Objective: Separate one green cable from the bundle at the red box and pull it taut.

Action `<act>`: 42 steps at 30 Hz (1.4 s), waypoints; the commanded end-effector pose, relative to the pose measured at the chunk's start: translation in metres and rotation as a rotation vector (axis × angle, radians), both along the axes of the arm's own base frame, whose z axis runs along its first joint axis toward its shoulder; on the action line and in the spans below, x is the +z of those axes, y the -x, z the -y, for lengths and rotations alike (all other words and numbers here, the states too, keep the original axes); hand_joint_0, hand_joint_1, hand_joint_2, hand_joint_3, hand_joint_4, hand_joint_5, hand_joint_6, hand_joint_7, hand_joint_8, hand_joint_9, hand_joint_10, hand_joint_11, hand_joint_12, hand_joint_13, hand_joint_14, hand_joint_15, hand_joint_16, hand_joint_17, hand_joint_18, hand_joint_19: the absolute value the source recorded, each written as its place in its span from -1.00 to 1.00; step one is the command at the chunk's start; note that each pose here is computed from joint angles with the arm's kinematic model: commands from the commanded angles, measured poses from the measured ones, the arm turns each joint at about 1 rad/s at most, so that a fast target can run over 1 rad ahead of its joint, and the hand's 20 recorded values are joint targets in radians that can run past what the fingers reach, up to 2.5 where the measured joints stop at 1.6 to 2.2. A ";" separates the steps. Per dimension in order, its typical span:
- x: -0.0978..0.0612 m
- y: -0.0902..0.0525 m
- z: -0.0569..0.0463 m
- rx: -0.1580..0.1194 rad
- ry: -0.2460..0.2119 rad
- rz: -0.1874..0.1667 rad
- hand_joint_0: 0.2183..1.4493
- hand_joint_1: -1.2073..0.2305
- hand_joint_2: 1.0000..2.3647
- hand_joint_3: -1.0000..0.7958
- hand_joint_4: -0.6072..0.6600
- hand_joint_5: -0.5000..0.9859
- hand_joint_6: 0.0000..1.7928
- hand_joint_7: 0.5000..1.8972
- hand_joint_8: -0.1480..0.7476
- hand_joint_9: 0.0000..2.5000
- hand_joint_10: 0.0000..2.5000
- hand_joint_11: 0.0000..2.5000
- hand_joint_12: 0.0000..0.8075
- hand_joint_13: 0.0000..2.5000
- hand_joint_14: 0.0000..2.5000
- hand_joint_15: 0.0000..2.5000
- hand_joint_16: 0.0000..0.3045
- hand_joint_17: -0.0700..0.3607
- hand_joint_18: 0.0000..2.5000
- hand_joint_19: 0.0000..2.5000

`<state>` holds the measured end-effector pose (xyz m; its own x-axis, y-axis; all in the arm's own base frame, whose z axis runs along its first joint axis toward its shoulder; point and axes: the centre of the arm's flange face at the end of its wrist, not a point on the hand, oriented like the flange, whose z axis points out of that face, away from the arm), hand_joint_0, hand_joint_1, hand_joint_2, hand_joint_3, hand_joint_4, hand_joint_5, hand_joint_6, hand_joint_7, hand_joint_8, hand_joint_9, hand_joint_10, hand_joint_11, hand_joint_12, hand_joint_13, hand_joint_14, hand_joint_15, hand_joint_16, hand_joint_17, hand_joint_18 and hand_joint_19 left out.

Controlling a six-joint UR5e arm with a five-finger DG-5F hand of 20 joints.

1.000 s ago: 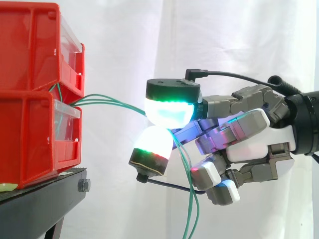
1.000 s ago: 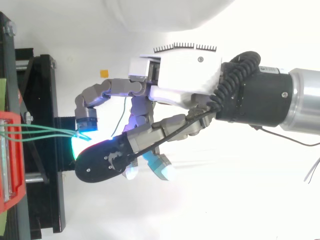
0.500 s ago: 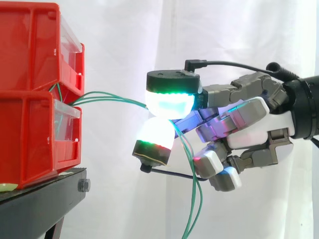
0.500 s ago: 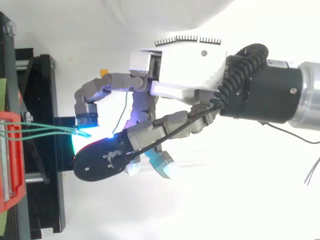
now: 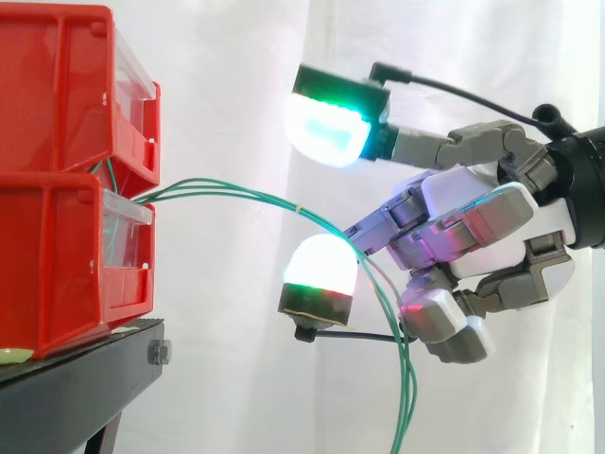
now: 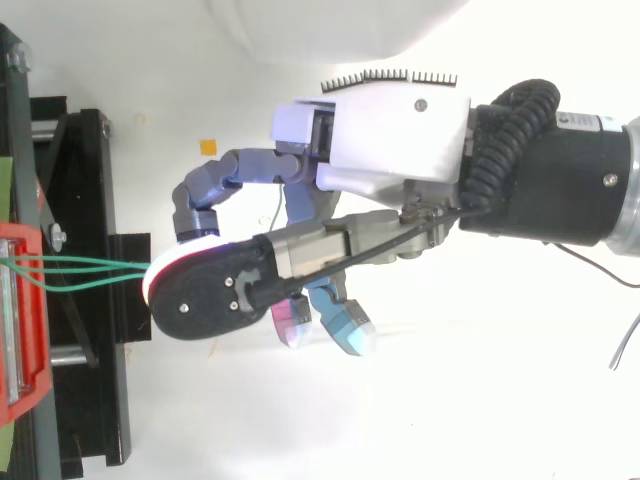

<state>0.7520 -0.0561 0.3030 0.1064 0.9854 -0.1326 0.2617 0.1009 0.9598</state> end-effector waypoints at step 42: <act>-0.001 0.000 0.001 -0.002 0.002 -0.003 -0.13 -0.21 -0.98 -0.20 0.13 -0.14 -0.44 0.29 -0.12 0.67 -0.98 -0.45 -0.30 0.13 -0.98 -0.48 -0.76 -0.29 -0.13 -0.40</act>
